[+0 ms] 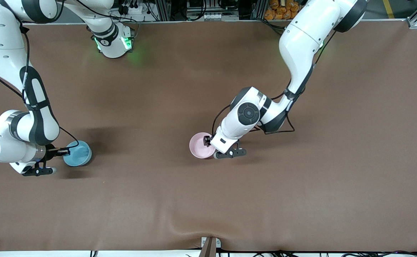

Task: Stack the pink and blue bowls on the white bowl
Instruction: 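Release the pink bowl with the left gripper while the right gripper grasps the blue bowl, then lift the blue bowl with the right gripper and lower it onto the pink bowl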

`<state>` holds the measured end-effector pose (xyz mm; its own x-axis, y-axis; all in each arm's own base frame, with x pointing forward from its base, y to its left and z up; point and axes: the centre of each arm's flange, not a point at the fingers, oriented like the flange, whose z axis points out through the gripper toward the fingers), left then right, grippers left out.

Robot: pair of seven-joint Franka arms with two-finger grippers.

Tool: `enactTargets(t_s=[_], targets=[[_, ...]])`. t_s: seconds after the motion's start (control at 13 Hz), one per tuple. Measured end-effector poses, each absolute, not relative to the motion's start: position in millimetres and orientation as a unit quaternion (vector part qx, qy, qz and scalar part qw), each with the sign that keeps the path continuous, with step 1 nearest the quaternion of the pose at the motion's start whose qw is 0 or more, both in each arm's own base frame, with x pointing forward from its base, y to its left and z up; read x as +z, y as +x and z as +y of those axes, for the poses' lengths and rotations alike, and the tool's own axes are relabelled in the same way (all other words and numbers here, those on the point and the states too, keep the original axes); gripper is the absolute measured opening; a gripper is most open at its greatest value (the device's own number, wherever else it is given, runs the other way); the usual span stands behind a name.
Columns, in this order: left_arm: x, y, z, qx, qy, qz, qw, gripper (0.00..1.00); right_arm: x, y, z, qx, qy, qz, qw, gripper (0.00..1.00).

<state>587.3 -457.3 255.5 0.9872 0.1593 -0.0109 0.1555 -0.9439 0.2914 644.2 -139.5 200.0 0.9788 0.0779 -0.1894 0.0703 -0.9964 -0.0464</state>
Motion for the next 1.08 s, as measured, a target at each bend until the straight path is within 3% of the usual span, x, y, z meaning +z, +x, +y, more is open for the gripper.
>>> enactTargets(t_s=[0.15, 0.23, 0.69, 1.08], targets=[[297.8, 606.8, -435.4, 0.026, 0.985, 0.088, 0.145, 0.97, 209.0, 653.3, -125.1, 0.084, -0.995, -0.052, 0.023, 0.03], [326.8, 615.3, -419.9, 0.031, 0.985, 0.095, 0.142, 1.00, 215.7, 661.5, -111.6, 0.073, -0.995, -0.063, 0.026, 0.03], [473.9, 615.6, -351.5, 0.048, 0.984, 0.117, 0.123, 1.00, 269.9, 704.3, 13.6, 0.007, -0.990, -0.125, 0.071, 0.03], [553.6, 596.1, -291.5, 0.040, 0.988, 0.123, 0.089, 1.00, 292.9, 690.0, 144.6, 0.032, -0.988, -0.078, 0.129, 0.03]])
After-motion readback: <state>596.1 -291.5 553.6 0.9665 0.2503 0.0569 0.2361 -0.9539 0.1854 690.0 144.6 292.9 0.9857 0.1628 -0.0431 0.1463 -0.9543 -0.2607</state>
